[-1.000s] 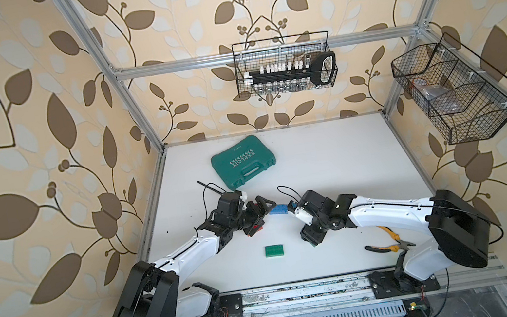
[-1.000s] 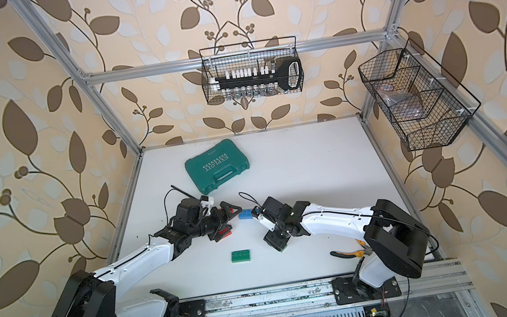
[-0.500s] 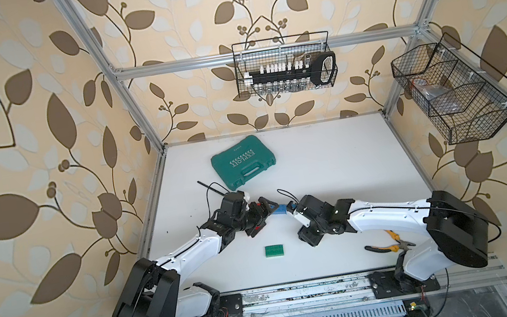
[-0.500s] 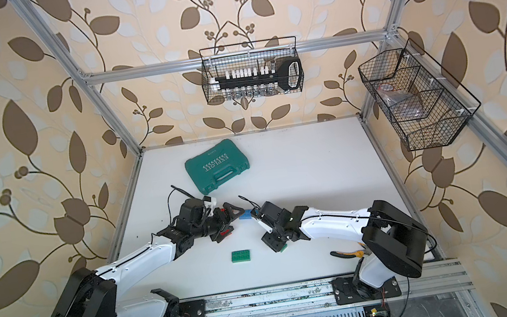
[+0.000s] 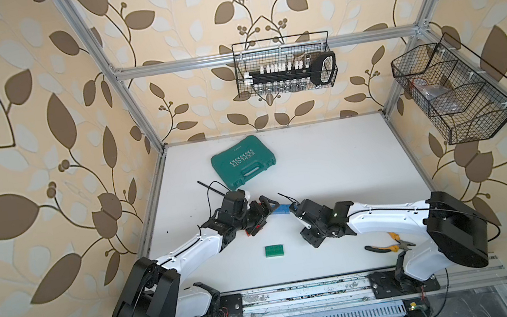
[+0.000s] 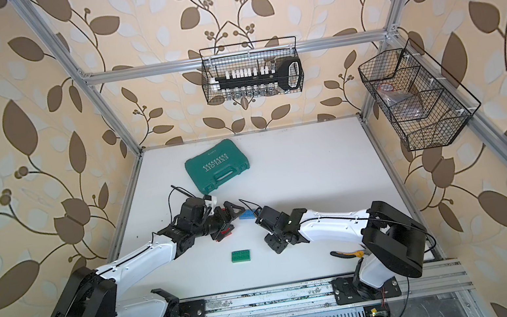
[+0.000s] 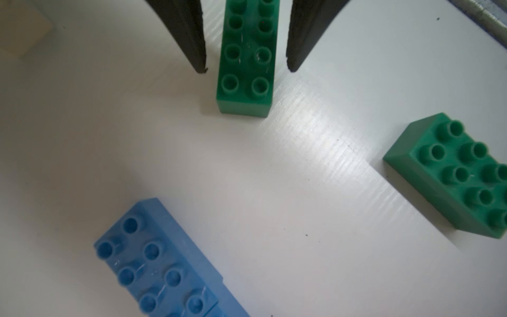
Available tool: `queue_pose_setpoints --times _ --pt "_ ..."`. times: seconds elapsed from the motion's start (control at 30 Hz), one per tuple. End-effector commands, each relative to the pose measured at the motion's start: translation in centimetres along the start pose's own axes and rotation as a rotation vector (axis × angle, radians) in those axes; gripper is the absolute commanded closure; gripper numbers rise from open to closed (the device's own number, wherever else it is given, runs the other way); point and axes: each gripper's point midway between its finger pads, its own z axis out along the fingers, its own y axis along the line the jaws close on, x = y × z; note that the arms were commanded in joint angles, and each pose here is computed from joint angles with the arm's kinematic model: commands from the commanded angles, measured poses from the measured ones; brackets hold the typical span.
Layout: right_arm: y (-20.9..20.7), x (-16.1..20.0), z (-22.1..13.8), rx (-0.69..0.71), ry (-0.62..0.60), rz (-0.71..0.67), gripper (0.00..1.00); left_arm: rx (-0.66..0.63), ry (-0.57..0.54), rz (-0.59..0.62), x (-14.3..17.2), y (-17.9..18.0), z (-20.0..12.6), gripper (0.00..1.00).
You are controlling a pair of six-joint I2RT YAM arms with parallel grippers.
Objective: Assemble a small pinwheel with lego
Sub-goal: Pick up the lego brick from the center of the board.
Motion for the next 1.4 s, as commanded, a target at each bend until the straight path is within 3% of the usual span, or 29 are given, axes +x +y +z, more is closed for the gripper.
queue_pose_setpoints --times 0.0,0.2,0.5,0.67,0.8,0.97,1.13,1.27,1.37 --pt "0.0 0.9 0.6 0.013 0.043 -0.001 0.55 0.014 -0.011 0.023 -0.3 -1.1 0.1 0.01" --pt "0.3 0.8 0.7 -0.005 0.038 -0.013 0.63 0.008 -0.015 0.023 -0.3 -0.9 0.0 0.01" --pt "0.6 1.2 1.8 -0.010 0.079 -0.021 0.64 0.001 -0.015 0.021 -0.2 -0.5 0.1 0.01" --pt "0.6 0.4 0.5 -0.010 0.060 -0.028 0.82 0.000 -0.022 0.029 -0.3 -0.7 -0.1 0.01" --pt "0.6 -0.8 -0.9 -0.011 0.049 -0.060 0.75 -0.005 -0.021 0.043 -0.6 -1.0 0.0 0.01" --pt "0.6 -2.5 -1.3 -0.044 0.050 -0.103 0.79 -0.016 -0.032 0.053 -1.1 -1.2 0.1 0.01" --pt "0.9 -6.3 -2.0 -0.191 0.000 -0.270 0.78 0.069 -0.060 -0.066 -3.0 -0.9 -0.4 0.01" --pt "-2.2 -7.3 -1.5 -0.197 0.064 -0.206 0.78 0.054 -0.077 -0.038 -3.5 -1.5 -1.1 0.01" --pt "-7.4 -8.1 -0.9 -0.091 0.053 -0.108 0.78 0.048 -0.089 -0.026 -3.6 -1.5 -1.4 0.01"
